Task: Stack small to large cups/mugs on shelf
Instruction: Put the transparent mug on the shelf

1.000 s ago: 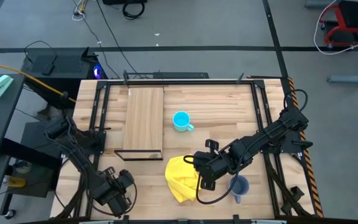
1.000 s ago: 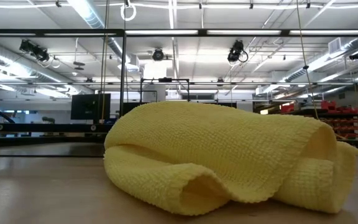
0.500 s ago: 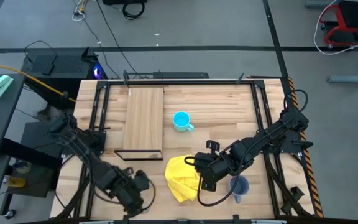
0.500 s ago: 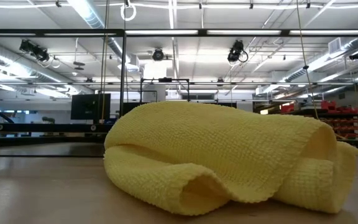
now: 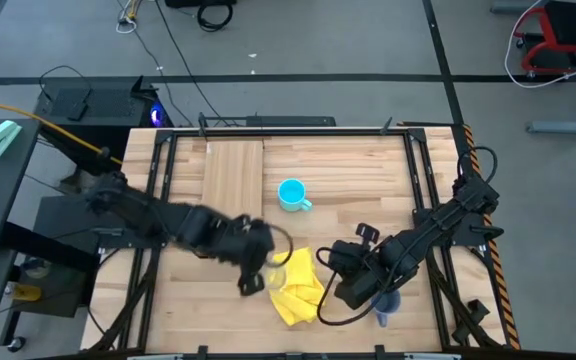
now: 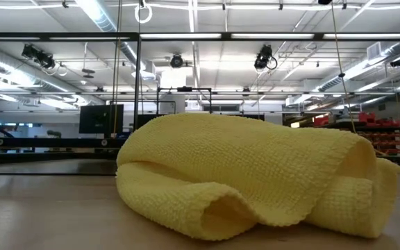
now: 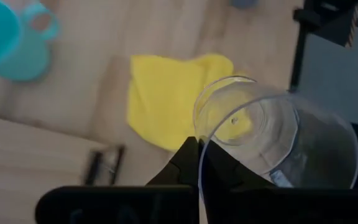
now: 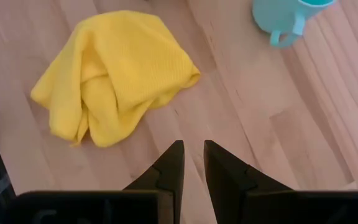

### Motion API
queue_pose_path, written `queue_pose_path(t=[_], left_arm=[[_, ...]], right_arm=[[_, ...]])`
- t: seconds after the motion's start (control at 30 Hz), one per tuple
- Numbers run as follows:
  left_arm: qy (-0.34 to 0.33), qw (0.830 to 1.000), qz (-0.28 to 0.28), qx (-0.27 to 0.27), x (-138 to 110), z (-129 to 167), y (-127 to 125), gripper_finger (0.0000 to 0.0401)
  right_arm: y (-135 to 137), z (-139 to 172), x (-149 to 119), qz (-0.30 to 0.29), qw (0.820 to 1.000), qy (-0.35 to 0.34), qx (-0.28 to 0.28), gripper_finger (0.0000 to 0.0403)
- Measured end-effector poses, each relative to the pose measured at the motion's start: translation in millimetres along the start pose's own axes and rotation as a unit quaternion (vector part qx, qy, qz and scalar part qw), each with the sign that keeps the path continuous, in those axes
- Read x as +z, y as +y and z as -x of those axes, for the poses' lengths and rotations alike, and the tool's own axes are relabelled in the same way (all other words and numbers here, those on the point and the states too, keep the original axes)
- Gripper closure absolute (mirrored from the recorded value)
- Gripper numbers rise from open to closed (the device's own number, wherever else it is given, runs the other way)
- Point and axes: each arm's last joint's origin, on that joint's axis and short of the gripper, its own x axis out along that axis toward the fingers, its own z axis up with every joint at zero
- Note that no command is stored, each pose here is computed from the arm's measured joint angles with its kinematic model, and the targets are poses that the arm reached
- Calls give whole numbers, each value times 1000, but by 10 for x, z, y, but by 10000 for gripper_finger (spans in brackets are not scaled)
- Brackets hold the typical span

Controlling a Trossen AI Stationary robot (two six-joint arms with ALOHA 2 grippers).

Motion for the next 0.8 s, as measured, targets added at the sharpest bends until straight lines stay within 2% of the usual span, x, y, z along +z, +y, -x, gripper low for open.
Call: queue_pose_path(t=[0.2,0.37,0.6,0.67,0.8], left_arm=[[-8,1000,-7,15,299,-231,323,395],[10,999,-26,-16,503,-619,505,395],[70,997,-22,17,596,-1069,874,395],[75,997,-23,24,620,-1155,961,395],[70,997,-19,31,696,-1264,1135,395]], right_arm=[[-72,-18,12,-34,999,7,-28,333],[-192,-81,114,-53,997,15,-53,333],[-461,-178,258,-53,991,55,-108,333],[-536,-199,282,-56,988,68,-125,333],[-680,-247,271,-60,988,72,-126,333]])
